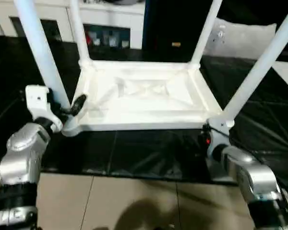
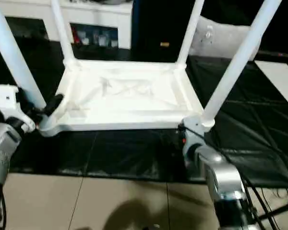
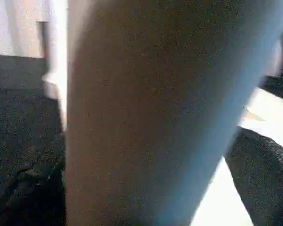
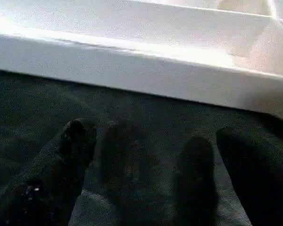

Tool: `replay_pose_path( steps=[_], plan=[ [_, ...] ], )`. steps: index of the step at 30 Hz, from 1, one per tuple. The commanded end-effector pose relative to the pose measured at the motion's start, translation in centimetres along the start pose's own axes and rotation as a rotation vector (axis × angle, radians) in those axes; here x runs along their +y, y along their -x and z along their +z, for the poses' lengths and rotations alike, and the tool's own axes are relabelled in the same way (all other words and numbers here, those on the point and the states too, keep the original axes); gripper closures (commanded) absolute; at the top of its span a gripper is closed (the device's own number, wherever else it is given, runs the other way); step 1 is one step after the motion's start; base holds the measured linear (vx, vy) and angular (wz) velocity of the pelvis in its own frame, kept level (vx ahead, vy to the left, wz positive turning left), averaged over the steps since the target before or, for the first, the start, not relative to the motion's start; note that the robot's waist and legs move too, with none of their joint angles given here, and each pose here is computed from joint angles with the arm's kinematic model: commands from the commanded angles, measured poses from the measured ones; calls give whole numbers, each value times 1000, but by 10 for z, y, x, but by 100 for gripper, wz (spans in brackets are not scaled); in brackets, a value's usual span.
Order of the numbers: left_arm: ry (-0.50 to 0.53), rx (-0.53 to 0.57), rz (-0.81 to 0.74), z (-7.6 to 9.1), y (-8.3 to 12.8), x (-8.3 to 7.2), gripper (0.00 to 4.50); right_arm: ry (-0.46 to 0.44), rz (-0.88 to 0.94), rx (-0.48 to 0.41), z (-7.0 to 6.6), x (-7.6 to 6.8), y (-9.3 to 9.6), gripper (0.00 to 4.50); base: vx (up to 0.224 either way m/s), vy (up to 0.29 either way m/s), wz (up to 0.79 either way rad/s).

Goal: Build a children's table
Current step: Rotate table base

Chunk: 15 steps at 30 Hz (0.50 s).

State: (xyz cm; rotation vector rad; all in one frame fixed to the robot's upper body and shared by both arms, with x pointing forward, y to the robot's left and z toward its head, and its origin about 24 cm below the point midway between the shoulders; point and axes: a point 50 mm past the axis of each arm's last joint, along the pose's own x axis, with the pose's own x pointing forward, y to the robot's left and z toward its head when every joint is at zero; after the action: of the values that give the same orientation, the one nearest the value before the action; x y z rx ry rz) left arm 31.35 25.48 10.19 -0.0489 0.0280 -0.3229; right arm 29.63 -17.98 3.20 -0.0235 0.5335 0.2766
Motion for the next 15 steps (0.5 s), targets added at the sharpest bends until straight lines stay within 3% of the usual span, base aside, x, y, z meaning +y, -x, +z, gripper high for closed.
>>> replay_pose_path(
  steps=[1, 8, 11, 15],
  plan=[
    [8, 21, -161, 1, -6, -15, 3, 18, -9, -20, 7, -5, -6, 0, 0, 0, 0],
    [39, 85, -480, 1, 3, -40, 3, 42, 11, -35, 14, -9, -27, 0, 0, 0, 0],
    [58, 134, -630, -1, 11, -55, 3, 61, 44, -39, 19, -4, -36, 0, 0, 0, 0],
    [73, 151, -694, 1, 14, -62, 3, 79, 69, -41, 22, 0, -42, 0, 0, 0, 0]
  ],
)
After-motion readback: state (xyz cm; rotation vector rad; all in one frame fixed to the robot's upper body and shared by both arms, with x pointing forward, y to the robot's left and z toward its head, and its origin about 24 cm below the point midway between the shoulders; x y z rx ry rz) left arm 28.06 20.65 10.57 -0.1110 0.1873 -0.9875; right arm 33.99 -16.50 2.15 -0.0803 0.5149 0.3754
